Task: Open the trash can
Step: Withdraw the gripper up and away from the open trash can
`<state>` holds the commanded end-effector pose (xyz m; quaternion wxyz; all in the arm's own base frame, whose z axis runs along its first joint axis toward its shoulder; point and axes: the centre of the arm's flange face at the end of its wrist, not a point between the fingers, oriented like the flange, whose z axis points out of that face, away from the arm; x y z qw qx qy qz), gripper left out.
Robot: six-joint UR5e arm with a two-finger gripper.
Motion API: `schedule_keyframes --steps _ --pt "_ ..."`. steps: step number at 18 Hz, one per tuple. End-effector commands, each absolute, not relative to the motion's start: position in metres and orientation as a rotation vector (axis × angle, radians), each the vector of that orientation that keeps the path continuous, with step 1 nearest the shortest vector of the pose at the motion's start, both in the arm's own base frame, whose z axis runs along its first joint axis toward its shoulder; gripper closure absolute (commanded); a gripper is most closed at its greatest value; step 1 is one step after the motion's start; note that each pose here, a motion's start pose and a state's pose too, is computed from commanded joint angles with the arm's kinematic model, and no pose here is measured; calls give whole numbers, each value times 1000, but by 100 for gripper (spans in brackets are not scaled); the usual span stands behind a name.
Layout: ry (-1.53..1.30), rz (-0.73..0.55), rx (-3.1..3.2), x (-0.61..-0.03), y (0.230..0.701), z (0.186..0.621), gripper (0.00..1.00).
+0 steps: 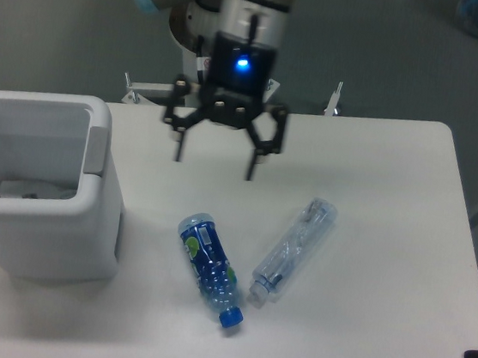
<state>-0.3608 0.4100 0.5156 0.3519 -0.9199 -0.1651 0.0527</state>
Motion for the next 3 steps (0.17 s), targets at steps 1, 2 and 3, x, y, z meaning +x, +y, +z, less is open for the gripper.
schedule_keyframes --steps 1,2,3 --pt "-405 166 -2399 -368 403 512 0" --pt "-399 203 -2420 -376 396 510 0" --pt "-398 232 -2432 -382 390 510 0"
